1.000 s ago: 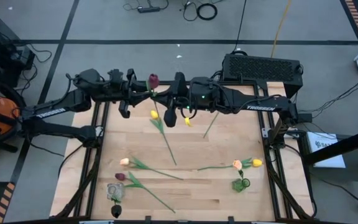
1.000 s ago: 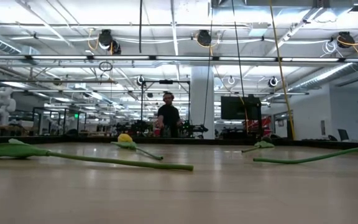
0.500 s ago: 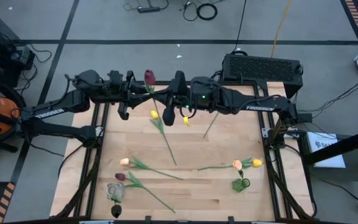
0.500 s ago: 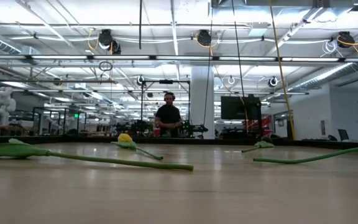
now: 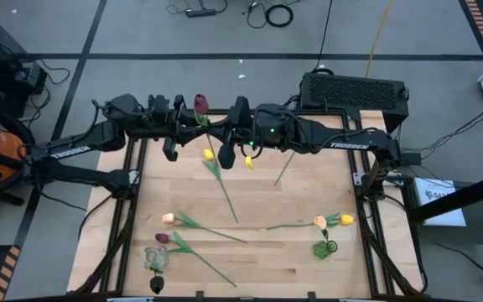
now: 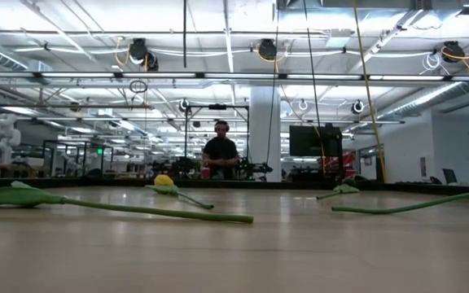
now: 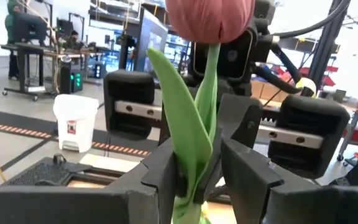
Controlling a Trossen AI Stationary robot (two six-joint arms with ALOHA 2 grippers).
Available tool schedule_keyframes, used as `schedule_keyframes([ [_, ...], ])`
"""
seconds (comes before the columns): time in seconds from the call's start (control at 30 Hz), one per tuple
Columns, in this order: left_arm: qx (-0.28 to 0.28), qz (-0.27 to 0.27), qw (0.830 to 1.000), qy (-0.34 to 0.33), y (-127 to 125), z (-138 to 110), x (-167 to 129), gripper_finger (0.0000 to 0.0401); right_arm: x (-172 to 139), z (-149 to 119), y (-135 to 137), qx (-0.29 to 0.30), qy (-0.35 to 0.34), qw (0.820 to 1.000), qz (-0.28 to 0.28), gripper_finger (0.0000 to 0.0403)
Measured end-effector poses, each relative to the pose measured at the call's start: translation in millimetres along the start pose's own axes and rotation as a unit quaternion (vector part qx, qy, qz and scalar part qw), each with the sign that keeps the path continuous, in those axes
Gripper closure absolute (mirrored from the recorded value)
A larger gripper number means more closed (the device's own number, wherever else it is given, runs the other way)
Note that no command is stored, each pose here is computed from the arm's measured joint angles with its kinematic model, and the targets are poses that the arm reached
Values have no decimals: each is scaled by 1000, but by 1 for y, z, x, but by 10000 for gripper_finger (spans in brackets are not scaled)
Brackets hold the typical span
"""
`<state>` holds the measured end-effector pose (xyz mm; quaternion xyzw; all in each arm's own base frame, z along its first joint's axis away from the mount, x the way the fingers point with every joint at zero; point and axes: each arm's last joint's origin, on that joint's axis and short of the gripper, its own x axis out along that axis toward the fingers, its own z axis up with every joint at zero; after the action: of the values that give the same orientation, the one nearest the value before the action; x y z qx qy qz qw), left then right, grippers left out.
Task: Sort flowers into vase by color
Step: Put the top red tulip into the transparent vase
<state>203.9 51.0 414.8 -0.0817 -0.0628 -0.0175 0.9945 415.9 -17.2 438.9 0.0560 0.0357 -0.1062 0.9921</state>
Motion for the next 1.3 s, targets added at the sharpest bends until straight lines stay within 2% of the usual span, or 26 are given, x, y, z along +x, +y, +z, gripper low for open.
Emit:
schedule_keyframes([
  [0.17,7,-6,1000,-22,-1,5,0,278,0,-2,1,-1,7,1000,2,402],
  [0.5,4,-7,1000,-14,-1,3,0,284,0,-2,1,-1,10,1000,14,402],
  [0.6,4,-7,1000,-13,-1,3,0,312,1,-2,1,-1,10,1000,14,402],
  [0.73,4,-7,1000,-12,-1,3,0,382,1,-2,1,-1,11,1000,14,402],
  [0.83,10,-8,1000,-12,-1,3,0,388,0,-3,1,-2,14,1000,13,399],
  [0.93,31,-5,999,-1,0,0,0,390,0,-6,0,1,32,999,11,376],
  [1.1,35,0,999,25,-1,-3,-6,391,-13,-8,-3,8,86,996,-2,307],
  [1.23,34,8,999,27,-4,0,-14,392,-29,-11,-10,23,148,988,-24,260],
  [1.3,37,20,999,17,-8,5,-23,392,-38,-15,-13,47,190,979,-56,247],
])
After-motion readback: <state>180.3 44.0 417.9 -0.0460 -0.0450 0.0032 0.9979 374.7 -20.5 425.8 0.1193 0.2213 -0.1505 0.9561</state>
